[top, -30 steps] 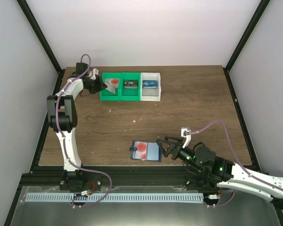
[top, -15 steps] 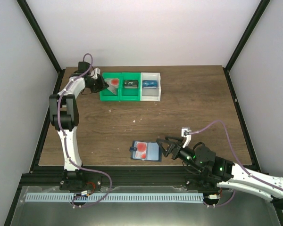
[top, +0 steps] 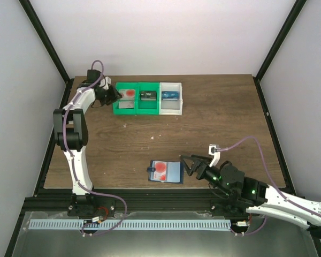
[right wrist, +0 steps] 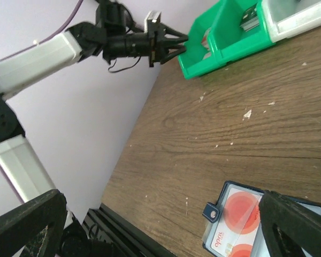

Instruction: Take the credit cards out of the card holder

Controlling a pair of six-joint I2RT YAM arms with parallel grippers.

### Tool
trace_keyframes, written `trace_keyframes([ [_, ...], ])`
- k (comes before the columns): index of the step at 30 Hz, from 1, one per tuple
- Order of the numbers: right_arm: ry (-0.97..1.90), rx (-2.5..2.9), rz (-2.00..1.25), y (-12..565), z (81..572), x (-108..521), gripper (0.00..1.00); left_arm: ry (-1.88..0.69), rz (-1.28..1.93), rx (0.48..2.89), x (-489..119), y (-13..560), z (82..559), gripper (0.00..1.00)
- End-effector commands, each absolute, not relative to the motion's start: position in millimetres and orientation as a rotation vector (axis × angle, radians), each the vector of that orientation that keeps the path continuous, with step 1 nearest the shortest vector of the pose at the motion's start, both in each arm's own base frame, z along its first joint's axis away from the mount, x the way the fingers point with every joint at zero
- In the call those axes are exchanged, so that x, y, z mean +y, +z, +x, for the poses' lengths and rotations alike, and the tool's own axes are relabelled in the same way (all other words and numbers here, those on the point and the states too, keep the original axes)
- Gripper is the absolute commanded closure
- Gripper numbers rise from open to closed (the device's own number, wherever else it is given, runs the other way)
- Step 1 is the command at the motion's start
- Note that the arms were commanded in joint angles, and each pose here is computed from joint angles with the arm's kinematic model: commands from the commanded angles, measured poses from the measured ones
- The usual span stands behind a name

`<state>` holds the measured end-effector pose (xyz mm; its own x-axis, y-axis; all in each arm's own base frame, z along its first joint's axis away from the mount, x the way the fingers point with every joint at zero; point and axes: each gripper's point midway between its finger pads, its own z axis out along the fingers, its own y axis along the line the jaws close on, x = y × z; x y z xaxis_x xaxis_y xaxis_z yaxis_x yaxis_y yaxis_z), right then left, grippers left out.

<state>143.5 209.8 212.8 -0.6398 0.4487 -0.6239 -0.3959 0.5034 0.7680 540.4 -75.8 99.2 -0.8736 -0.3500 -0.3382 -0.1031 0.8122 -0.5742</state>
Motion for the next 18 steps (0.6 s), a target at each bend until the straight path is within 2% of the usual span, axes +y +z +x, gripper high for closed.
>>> trace_keyframes([
  [1, 1.195, 1.894, 0.185, 230, 152, 187, 0.00, -0.717, -0.365, 2.493, -66, 127, 539, 0.63],
  [8, 1.166, 1.929, 0.290, 230, 151, 166, 0.00, -0.743, -0.398, 2.462, -67, 146, 523, 0.55],
  [12, 1.139, 1.948, 0.287, 233, 149, 157, 0.00, -0.807, -0.313, 2.441, -83, 165, 500, 0.54],
  [16, 1.126, 1.983, 0.230, 231, 146, 164, 0.00, -0.875, -0.212, 2.400, -103, 186, 468, 0.54],
  [18, 1.117, 2.013, 0.201, 227, 145, 171, 0.00, -0.912, -0.171, 2.368, -113, 198, 448, 0.58],
])
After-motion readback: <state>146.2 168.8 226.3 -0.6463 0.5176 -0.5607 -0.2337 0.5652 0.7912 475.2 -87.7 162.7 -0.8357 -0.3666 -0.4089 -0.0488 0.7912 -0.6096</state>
